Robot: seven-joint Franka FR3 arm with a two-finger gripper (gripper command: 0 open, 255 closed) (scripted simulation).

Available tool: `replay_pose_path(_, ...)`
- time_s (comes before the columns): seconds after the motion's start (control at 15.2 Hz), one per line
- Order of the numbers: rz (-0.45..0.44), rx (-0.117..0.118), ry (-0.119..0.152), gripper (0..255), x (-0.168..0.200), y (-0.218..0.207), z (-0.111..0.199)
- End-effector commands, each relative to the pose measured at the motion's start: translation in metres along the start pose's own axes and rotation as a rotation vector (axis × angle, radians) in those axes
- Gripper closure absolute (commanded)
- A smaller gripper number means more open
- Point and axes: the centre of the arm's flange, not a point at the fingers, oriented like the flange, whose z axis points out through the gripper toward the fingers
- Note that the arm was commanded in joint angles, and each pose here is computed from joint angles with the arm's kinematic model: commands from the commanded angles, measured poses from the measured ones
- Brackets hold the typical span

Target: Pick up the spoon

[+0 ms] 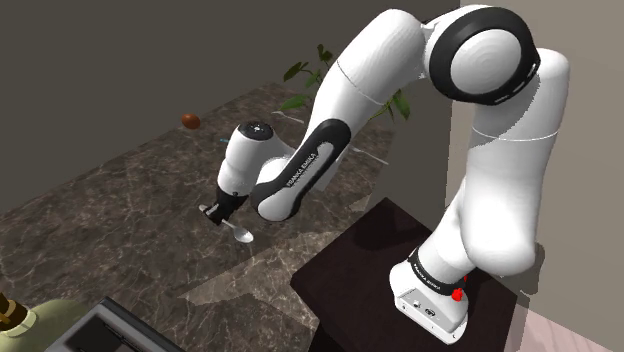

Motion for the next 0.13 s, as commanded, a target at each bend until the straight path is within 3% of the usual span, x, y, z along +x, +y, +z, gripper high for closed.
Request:
replay_pose_path(0.0,0.0,0.0,0.0,255,0.0008,-0.0007,-0.0061)
replay_pose_path(0.07,0.0,0.0,0.0,255,0.0008,-0.0007,-0.0061)
